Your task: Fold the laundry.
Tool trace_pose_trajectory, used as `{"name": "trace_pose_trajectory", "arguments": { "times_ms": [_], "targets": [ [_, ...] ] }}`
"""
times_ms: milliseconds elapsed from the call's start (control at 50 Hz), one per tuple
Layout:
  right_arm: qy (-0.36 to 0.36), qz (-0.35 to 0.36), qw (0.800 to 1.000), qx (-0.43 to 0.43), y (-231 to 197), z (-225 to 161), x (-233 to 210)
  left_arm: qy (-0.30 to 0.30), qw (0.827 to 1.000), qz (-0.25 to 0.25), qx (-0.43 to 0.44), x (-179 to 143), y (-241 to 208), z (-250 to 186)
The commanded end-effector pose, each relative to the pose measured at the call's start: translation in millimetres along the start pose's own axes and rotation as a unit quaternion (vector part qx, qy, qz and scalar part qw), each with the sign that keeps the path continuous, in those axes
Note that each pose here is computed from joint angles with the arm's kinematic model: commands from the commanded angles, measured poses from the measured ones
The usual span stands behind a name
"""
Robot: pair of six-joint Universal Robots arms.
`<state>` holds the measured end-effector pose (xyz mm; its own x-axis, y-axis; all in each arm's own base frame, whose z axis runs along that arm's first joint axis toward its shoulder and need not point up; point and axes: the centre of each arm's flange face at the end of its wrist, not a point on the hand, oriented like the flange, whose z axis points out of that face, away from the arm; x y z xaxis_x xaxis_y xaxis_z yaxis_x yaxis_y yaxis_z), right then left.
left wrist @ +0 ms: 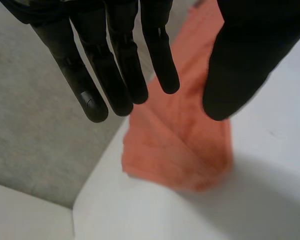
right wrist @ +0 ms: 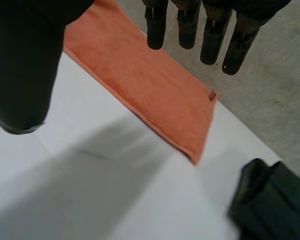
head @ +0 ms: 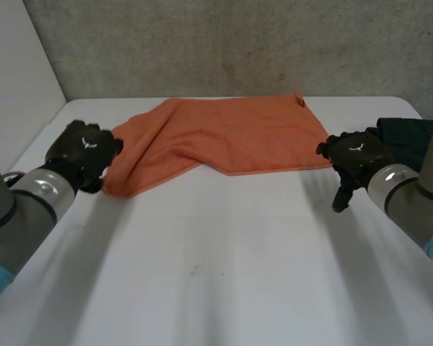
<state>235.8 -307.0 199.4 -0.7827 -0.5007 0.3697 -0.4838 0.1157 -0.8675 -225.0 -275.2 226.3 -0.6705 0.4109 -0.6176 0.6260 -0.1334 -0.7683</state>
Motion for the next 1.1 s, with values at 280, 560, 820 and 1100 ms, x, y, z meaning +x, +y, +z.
{"name": "trace_pose_trajectory", "arguments": {
  "times_ms": [280,560,820,1100],
  "targets": [
    [-0.037,0.005,0.999,-0.017,13.7,4.6,-17.1,0.029,0.998,-0.036,-0.045,39.3,64.5,68.7],
    [-0.038,0.005,0.999,-0.018,14.6,4.9,-17.0,0.012,0.995,0.091,-0.024,48.0,85.6,89.5],
    [-0.04,0.005,0.999,-0.017,15.8,4.9,-18.2,-0.005,0.995,0.097,-0.014,52.9,103.8,109.7],
    [-0.041,0.005,0.999,-0.018,17.5,6.0,-18.9,-0.035,0.994,0.099,-0.002,41.8,113.8,130.2]
  ]
}}
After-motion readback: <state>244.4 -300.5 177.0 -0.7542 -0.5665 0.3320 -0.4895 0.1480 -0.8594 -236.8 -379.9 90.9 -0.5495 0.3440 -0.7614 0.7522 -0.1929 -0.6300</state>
